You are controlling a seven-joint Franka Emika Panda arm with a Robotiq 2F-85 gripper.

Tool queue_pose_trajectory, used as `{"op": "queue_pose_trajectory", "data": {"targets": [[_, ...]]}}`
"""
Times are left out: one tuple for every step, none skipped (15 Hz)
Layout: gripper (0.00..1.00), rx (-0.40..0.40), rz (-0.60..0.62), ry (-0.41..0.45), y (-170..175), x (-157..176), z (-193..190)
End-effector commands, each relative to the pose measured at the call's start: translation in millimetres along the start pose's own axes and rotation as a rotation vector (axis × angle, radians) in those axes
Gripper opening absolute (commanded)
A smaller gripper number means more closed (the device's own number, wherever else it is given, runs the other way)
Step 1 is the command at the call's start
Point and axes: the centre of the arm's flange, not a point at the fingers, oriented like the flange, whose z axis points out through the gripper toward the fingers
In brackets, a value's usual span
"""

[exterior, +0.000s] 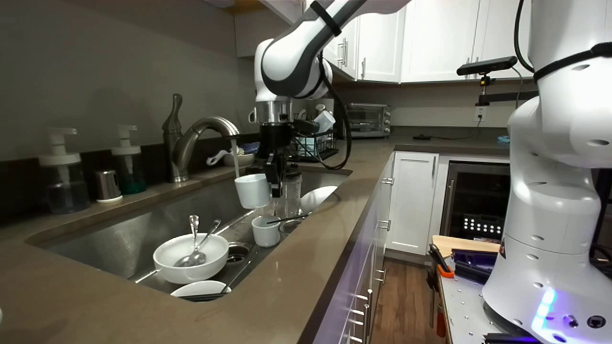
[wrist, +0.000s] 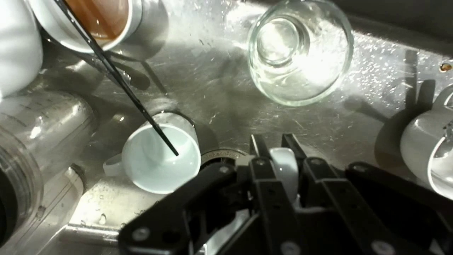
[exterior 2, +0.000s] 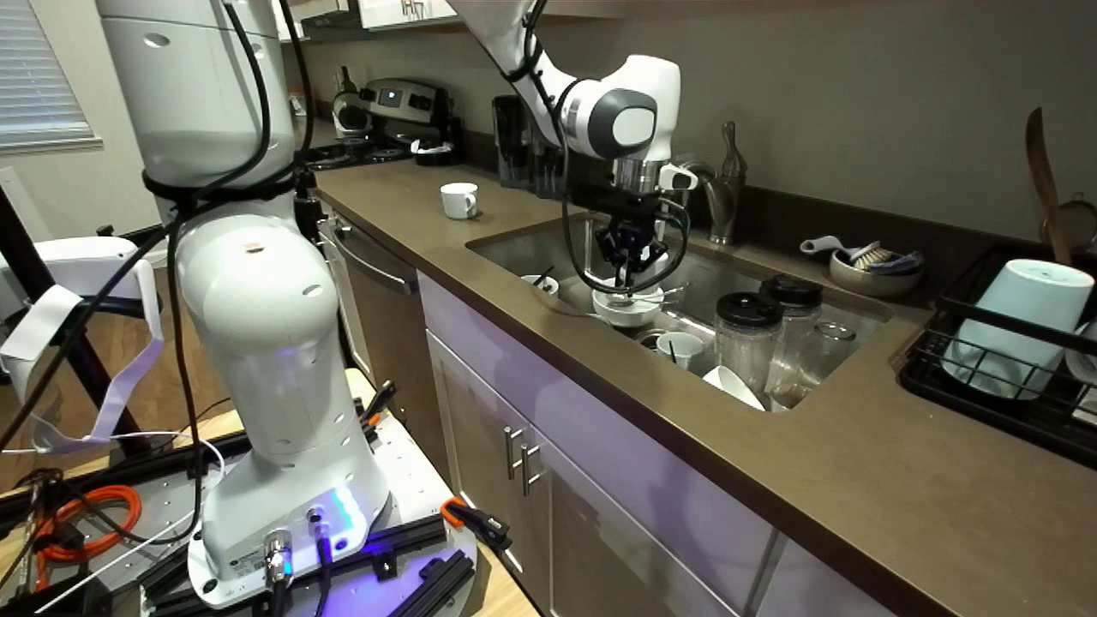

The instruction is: Pick up the white mug on the left side of the counter, put it under the running faucet then place it down on the right side of the counter

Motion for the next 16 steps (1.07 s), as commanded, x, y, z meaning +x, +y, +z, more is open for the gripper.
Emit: {"op": "queue_pose_trajectory", "data": {"targets": [[0.04,-0.007,0.054,-0.021,-3,-37,-16],[0.04,-0.013,0.072,-0.024,-4,-43,-19],[0.04,-0.023,0.082,-0.011,-4,-48,-22],[0.15,0.007,0.051,-0.034,0,-25,3],[0.15,0.001,0.06,-0.032,0,-31,0],[0.15,-0.001,0.063,-0.028,0,-35,-4],[0.15,-0.001,0.064,-0.024,0,-37,-6],[0.15,-0.001,0.065,-0.021,-1,-38,-8],[0.15,-0.002,0.065,-0.021,-1,-39,-8],[0.15,-0.001,0.065,-0.021,-1,-39,-8],[0.15,-0.001,0.065,-0.021,-1,-39,-8],[0.15,-0.001,0.065,-0.021,-1,-39,-8],[0.15,-0.001,0.065,-0.021,-1,-39,-8],[0.15,-0.001,0.065,-0.021,-1,-39,-8],[0.15,-0.001,0.065,-0.021,-1,-39,-8],[0.15,-0.001,0.066,-0.021,-1,-39,-8]]}}
